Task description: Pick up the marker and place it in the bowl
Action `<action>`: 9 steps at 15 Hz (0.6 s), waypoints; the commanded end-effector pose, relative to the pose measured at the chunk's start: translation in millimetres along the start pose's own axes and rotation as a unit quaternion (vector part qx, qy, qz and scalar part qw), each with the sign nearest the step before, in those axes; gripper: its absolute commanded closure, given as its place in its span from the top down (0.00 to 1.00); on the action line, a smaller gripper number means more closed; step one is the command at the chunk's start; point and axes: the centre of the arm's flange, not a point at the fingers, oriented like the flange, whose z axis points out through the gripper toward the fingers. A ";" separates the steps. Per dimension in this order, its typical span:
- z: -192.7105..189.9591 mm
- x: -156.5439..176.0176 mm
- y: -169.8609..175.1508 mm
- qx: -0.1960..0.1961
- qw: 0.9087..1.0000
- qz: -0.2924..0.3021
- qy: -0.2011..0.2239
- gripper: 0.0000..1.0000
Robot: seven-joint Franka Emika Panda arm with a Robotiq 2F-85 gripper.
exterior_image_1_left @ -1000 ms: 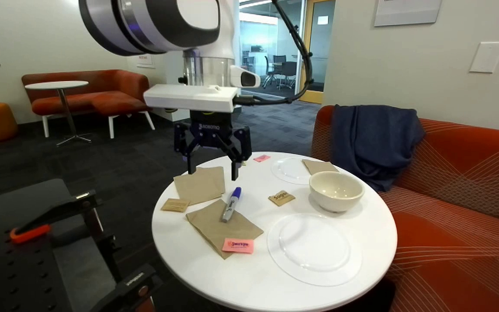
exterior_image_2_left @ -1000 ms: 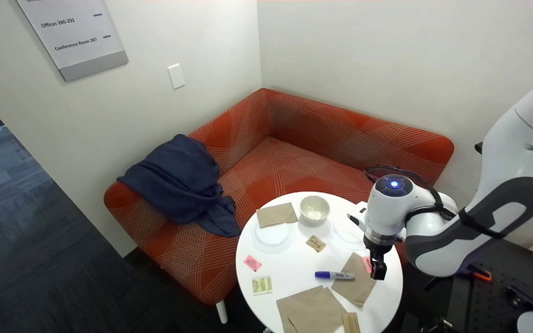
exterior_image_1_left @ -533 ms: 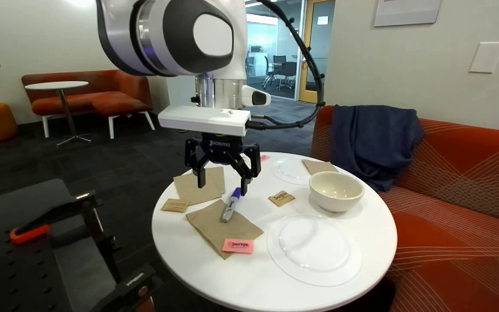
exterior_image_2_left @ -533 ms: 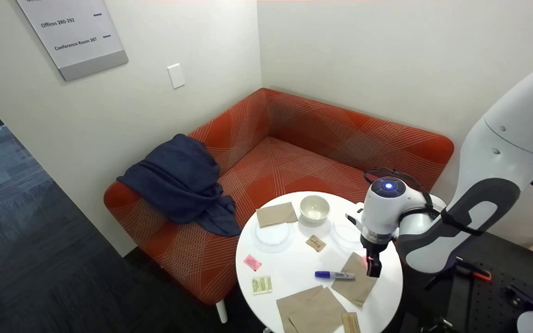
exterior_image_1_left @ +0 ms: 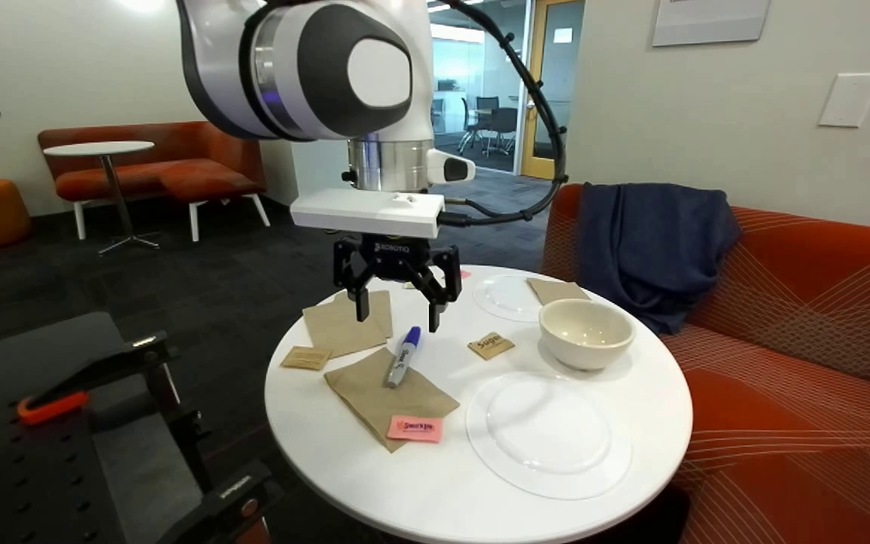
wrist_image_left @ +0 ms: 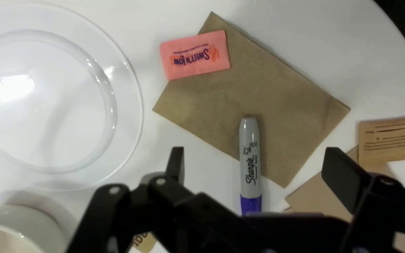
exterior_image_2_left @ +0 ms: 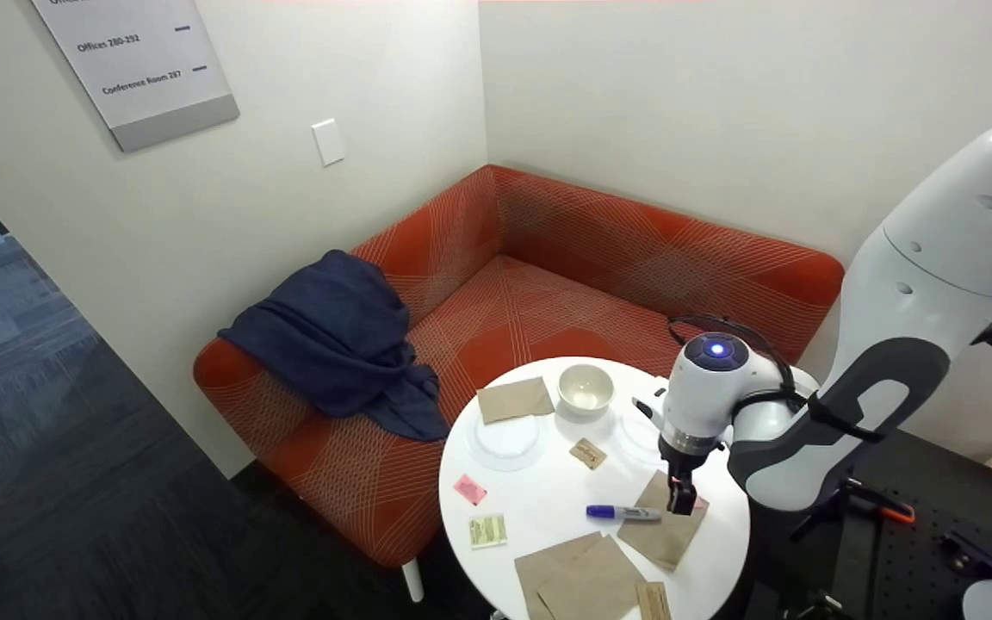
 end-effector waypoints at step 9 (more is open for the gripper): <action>26.3 52.1 -21.7 -0.035 0.999 0.026 0.002 1.00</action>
